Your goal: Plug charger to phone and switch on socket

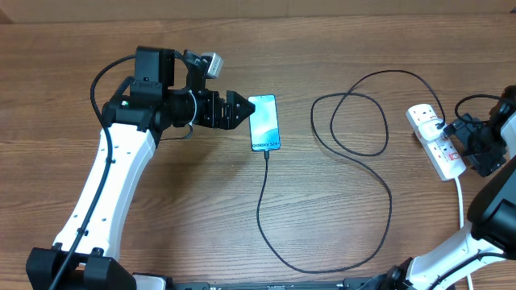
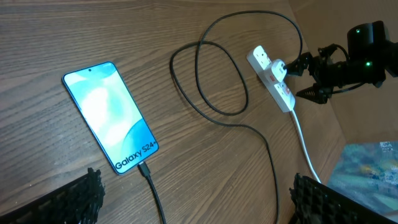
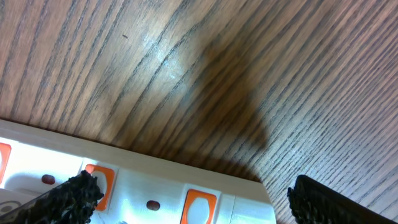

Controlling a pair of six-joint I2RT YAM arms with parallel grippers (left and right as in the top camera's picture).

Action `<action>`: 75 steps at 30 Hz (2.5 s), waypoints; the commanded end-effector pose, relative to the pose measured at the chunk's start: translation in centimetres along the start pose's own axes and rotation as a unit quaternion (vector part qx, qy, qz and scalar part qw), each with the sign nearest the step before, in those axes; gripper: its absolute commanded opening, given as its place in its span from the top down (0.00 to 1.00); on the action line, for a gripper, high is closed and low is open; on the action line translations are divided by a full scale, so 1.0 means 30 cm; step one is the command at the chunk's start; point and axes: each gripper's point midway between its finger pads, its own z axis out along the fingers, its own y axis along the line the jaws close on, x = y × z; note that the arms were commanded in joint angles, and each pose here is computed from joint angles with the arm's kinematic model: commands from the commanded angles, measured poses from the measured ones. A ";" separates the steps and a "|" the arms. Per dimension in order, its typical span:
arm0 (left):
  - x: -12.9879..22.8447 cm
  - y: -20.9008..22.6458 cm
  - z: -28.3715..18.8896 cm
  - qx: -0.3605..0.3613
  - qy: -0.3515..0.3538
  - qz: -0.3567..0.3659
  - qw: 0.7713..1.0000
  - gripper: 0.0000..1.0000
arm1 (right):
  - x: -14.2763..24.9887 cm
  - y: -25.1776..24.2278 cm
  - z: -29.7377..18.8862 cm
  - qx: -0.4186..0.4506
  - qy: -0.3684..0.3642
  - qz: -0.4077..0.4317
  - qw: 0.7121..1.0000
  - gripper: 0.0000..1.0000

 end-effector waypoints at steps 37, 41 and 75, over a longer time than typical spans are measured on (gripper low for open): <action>-0.026 -0.046 -0.027 0.011 -0.017 0.020 1.000 0.00 | 0.081 0.046 0.006 -0.032 0.050 -0.007 0.998 0.00; -0.026 -0.046 -0.028 0.011 -0.017 0.020 1.000 0.01 | 0.106 0.044 0.031 -0.034 0.056 -0.007 0.998 0.00; -0.034 -0.028 -0.027 -0.005 -0.022 0.022 0.999 0.00 | 0.232 0.085 -0.028 -0.025 0.106 -0.043 0.993 0.00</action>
